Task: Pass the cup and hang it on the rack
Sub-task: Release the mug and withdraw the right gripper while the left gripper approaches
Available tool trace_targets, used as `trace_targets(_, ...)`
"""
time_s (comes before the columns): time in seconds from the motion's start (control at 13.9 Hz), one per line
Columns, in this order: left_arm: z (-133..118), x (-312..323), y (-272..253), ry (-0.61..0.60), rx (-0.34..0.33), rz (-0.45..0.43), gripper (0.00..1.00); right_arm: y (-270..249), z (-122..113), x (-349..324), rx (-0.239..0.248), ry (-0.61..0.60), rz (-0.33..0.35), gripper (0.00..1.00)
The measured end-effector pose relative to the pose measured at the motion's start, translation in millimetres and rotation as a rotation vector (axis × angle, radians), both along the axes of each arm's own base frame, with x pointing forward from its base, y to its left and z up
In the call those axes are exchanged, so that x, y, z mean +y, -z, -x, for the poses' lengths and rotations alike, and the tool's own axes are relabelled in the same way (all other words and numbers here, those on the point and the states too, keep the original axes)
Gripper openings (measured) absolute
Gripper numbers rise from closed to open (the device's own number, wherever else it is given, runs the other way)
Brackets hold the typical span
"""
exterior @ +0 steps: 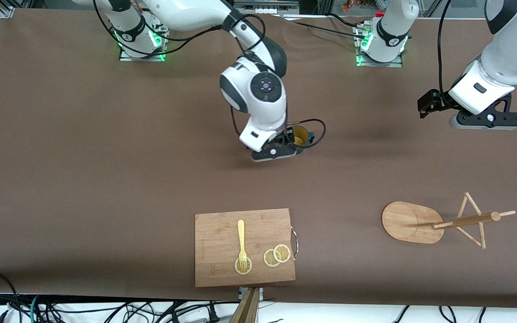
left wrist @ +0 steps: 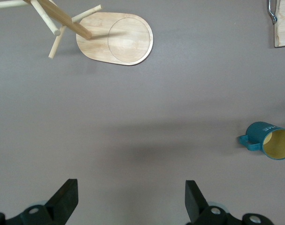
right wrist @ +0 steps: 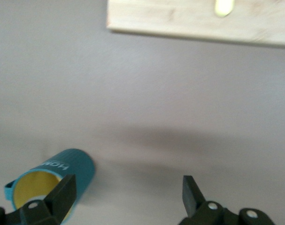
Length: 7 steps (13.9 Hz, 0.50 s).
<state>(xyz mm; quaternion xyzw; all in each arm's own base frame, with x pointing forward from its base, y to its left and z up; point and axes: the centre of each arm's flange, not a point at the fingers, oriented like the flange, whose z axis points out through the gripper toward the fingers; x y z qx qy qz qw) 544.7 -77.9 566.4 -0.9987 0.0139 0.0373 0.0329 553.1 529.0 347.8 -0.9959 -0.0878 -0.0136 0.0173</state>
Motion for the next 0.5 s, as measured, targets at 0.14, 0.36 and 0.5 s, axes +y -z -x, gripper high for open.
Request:
trace_targets(0.14,1.3,-7.9,0.2,0.014,0.002,0.000,1.00,-24.2,-25.8,-39.2,0.014,-0.027,0.014,1.00)
trace_targets(0.36,4.1,-23.5,5.2,0.043,0.024,-0.004,1.00,-50.8,-60.7,-97.4,0.023,-0.056,0.021,1.00)
trace_targets(0.5,7.6,-33.5,11.3,0.061,0.058,-0.009,1.00,-61.1,-78.2,-136.0,0.043,-0.039,0.047,1.00)
